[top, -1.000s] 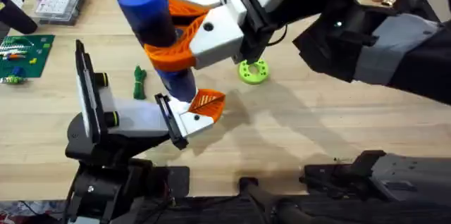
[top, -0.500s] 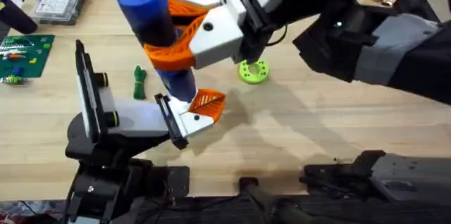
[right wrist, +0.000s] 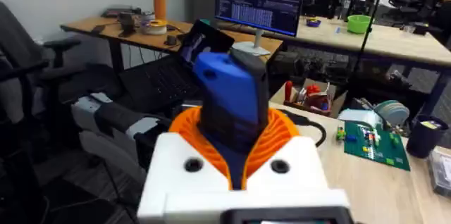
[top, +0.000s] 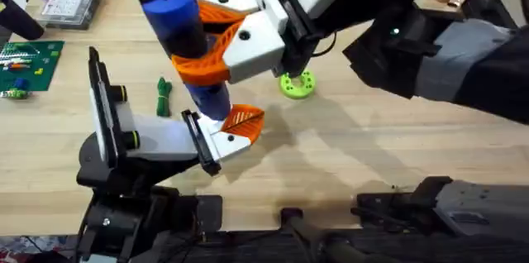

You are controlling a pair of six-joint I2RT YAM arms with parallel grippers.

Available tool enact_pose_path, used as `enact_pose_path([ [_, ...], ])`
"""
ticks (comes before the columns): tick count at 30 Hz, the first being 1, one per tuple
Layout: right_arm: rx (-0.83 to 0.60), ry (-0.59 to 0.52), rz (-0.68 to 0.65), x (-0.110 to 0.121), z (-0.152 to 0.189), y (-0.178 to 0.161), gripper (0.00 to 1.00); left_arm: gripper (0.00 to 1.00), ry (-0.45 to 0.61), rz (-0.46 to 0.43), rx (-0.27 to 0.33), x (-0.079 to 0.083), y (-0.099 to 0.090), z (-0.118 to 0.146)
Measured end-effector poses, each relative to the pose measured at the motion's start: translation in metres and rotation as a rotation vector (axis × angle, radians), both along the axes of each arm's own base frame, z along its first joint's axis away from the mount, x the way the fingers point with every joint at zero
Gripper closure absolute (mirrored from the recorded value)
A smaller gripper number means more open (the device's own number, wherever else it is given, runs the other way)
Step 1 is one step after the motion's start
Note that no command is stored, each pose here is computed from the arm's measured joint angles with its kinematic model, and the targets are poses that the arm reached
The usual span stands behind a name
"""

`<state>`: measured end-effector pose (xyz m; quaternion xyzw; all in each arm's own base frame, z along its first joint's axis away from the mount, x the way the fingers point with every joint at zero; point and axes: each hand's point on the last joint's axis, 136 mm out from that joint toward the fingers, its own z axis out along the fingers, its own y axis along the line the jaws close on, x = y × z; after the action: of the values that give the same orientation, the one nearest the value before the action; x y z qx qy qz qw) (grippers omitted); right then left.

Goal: Pick up the gripper from the table and insert it into the empty holder that is missing its gripper. Then pick up a screw, insert it into the mounting hole, and use the screwdriver to tighten it. Finally, clean up the table by picking up the vegetable and placing it into the bucket.

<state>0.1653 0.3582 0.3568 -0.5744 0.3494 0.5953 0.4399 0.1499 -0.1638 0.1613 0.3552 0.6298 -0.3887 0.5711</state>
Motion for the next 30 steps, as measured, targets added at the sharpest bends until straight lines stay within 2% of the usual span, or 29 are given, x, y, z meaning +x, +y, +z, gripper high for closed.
enact_pose_path([
  [30, -0.002, 0.006, -0.008, 0.0038, -0.0037, 0.0027, 0.948, 0.985, 0.006, 0.0, -0.002, -0.0001, 0.0, -0.0003],
])
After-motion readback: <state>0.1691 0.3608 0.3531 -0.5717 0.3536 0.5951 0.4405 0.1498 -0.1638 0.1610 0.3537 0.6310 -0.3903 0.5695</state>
